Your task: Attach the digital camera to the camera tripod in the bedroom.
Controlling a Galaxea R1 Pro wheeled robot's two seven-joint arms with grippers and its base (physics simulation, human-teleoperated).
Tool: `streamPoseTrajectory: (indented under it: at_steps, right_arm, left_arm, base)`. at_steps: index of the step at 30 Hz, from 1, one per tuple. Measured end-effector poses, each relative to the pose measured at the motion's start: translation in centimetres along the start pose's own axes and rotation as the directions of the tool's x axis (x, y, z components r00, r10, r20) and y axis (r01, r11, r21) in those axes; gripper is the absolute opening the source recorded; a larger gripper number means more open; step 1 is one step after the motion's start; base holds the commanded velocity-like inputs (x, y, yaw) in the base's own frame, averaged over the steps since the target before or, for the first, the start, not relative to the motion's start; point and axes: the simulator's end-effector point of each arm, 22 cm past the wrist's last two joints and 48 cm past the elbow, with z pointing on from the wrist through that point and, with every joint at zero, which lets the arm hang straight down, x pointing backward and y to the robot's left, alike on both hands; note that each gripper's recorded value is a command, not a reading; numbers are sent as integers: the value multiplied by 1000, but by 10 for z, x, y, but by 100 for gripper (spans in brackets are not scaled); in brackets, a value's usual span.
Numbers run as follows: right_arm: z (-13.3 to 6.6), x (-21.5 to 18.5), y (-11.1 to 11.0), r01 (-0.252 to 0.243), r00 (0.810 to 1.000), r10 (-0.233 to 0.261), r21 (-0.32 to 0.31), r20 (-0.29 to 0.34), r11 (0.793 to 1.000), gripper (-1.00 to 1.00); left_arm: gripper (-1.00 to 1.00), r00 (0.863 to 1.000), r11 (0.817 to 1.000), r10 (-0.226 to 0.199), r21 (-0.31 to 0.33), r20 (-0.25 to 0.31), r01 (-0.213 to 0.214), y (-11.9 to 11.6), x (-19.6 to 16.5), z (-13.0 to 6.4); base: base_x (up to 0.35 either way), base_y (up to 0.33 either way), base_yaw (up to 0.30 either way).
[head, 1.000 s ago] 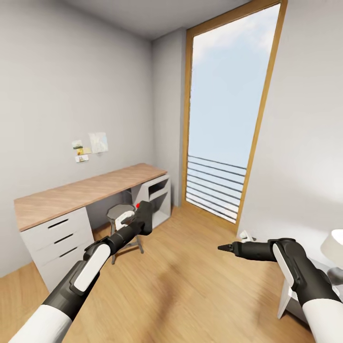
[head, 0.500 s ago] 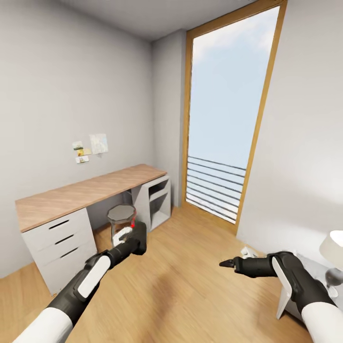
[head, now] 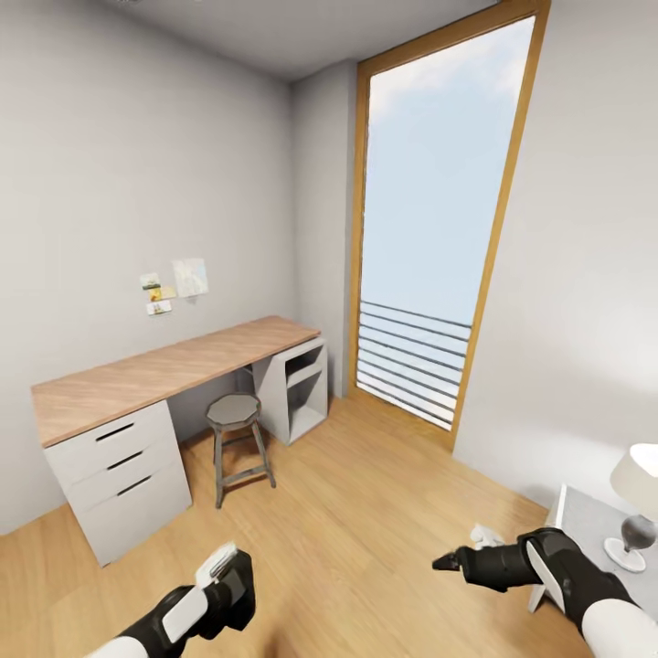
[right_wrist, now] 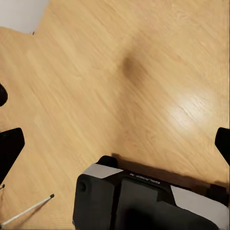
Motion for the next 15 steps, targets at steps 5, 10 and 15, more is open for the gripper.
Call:
streamPoseTrajectory:
  at_steps: [5,10,15]
  right_arm:
    - [4,5,-9,83,996,-83,44,7,996,100]
    - [4,12,-20,128,992,-127,86,-21,988,100]
    - [4,13,-22,143,990,-141,99,-29,985,100]
  left_arm:
    - [-100,1000,999,-14,-35,-23,13,22,22,-1]
    - [-100,999,999,-18,-30,-30,17,24,29,-2]
    - [-100,999,1000,-19,-22,-25,18,21,28,-2]
  base:
    - [0,0,0]
    - [0,0,41]
    - [0,0,211]
